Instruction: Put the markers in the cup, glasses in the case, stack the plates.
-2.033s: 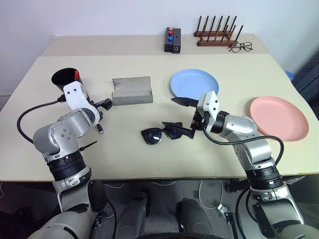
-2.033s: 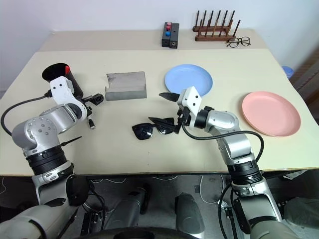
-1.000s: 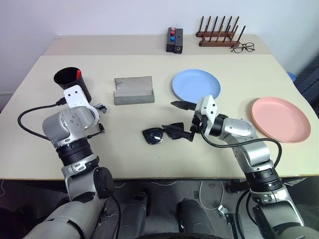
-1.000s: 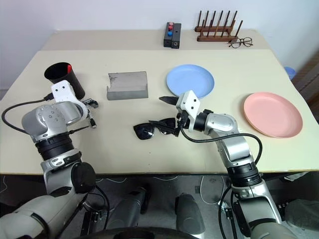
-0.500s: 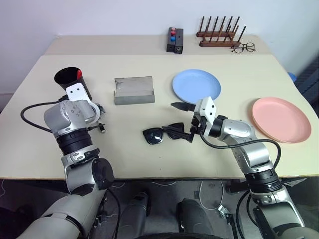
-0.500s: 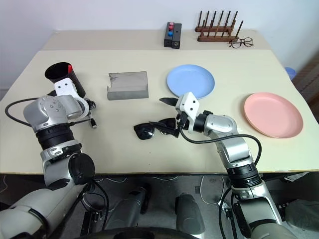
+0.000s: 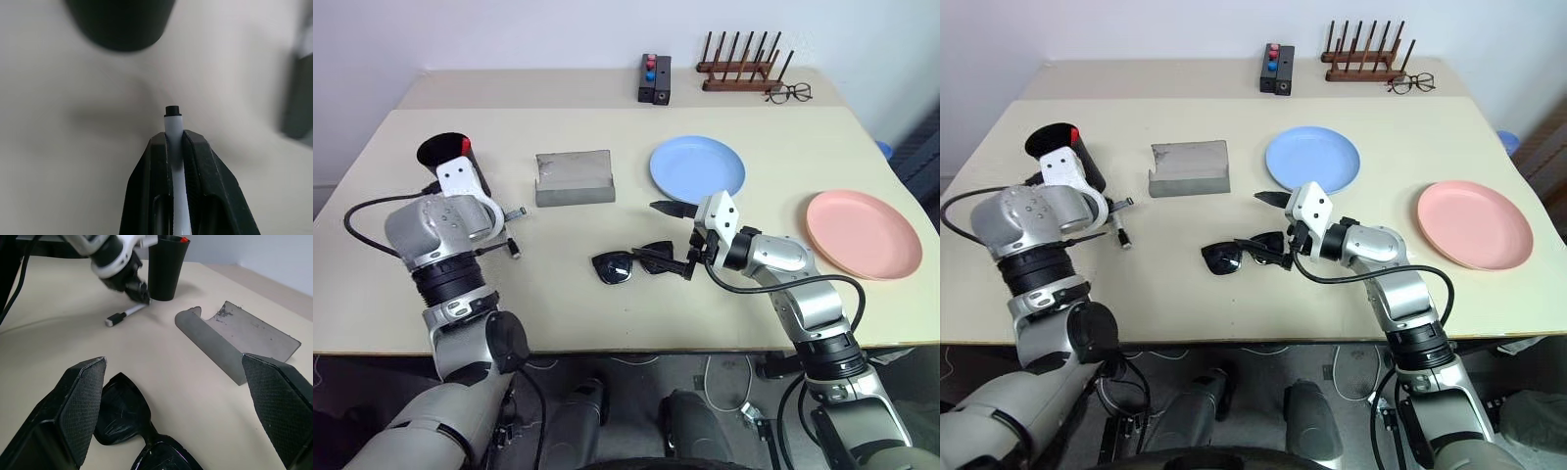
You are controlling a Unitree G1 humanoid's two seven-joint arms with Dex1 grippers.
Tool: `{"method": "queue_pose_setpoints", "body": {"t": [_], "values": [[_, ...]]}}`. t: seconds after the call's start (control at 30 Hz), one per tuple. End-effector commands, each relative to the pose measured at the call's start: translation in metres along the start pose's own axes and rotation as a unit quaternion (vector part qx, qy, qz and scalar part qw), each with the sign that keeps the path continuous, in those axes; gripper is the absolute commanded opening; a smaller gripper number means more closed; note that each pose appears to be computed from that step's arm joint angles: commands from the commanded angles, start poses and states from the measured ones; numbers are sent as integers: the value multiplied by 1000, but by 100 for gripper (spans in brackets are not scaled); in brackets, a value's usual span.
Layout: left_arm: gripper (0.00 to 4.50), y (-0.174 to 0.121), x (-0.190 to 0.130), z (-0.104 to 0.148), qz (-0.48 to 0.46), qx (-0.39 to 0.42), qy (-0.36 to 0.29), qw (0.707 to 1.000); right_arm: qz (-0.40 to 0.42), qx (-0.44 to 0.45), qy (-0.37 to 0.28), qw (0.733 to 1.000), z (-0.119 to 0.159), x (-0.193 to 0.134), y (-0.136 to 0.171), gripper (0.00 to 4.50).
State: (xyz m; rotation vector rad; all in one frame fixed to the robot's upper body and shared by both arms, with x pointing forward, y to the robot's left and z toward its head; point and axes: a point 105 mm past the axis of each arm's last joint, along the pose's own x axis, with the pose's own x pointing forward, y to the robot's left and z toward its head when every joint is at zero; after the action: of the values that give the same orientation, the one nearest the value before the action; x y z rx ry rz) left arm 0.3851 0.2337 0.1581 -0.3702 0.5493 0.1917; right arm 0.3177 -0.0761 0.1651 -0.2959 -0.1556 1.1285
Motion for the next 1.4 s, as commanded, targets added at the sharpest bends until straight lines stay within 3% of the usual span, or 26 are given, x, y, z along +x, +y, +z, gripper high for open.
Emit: {"method": "queue_pose_setpoints", "body": {"t": [0.03, 0.2, 0.3, 0.47, 0.57, 0.7, 0.83, 1.07, 1.2, 1.4], "values": [[12, 1, -23, 17, -25, 51, -42, 997, -11, -1, -35, 999, 18, -5, -9, 450], [12, -4, -42, 18, -64, 102, -72, 990, -8, 25, -56, 998, 26, -15, -15, 450], [12, -14, -53, 27, -89, 183, -124, 971, -3, 41, -71, 997, 31, -19, -17, 450], [12, -38, -75, 63, -144, 233, -249, 929, -12, 54, -100, 993, 39, -20, -22, 450], [12, -44, -85, 83, -162, 224, -306, 911, -18, 53, -104, 993, 41, -20, -25, 450], [12, -45, -102, 108, -164, 271, -383, 868, -23, 48, -100, 994, 39, -19, -26, 450], [12, -27, -121, 133, -163, 272, -459, 830, -31, 45, -100, 993, 39, -21, -28, 450], [12, 15, -117, 153, -125, 260, -504, 814, -39, 47, -92, 994, 35, -24, -28, 450], [12, 40, -104, 152, -115, 230, -516, 817, -32, 43, -91, 994, 36, -20, -24, 450], [12, 49, -80, 144, -120, 203, -523, 819, -26, 40, -80, 996, 33, -19, -23, 450]]}}
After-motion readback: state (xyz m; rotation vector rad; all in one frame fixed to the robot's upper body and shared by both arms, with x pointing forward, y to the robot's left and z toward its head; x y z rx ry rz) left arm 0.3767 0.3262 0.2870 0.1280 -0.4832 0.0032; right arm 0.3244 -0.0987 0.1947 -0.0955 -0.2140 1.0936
